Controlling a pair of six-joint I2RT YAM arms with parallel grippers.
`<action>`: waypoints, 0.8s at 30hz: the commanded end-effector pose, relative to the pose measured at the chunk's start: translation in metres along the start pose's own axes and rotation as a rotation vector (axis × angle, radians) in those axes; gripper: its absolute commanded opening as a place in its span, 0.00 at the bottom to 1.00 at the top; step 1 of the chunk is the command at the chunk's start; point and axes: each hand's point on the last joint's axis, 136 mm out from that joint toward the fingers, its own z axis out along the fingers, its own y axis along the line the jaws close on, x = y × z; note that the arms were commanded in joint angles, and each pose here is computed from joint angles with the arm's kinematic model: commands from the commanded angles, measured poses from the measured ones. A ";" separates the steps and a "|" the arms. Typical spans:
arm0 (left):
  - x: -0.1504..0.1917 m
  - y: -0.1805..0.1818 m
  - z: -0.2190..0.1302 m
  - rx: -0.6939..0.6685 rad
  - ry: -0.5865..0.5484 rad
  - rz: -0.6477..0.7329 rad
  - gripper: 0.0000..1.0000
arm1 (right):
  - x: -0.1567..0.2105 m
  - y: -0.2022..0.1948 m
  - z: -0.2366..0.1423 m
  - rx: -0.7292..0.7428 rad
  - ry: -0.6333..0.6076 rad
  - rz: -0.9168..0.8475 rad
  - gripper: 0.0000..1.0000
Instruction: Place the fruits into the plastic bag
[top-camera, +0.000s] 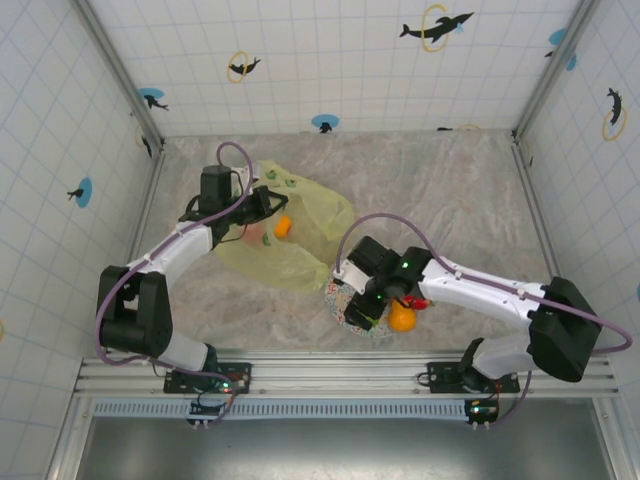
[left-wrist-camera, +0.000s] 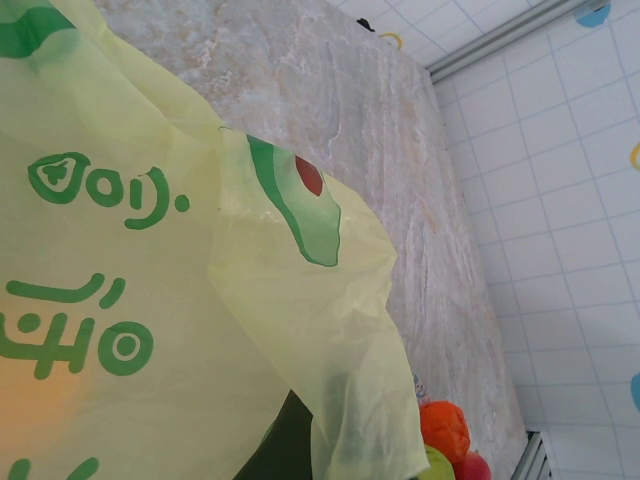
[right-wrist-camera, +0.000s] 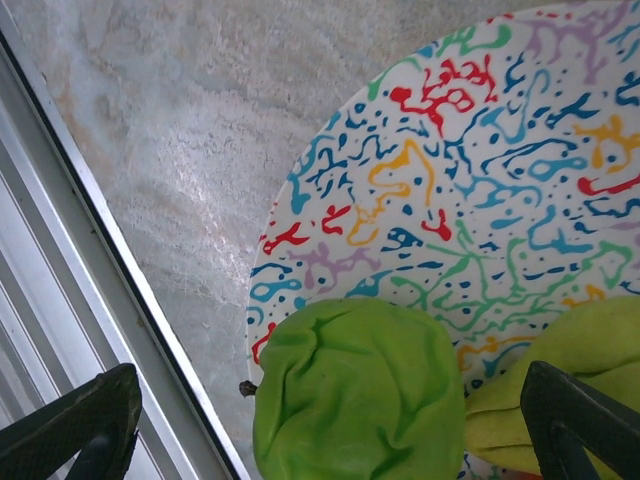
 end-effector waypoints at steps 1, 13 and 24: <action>-0.001 -0.002 0.000 0.003 0.001 0.027 0.00 | 0.021 0.003 0.011 -0.008 0.081 -0.012 1.00; -0.002 -0.002 0.000 0.001 -0.002 0.030 0.00 | 0.041 0.002 0.036 0.008 0.164 -0.033 0.99; -0.001 -0.002 0.000 0.000 0.002 0.027 0.00 | 0.036 -0.006 0.042 0.041 0.141 -0.044 0.70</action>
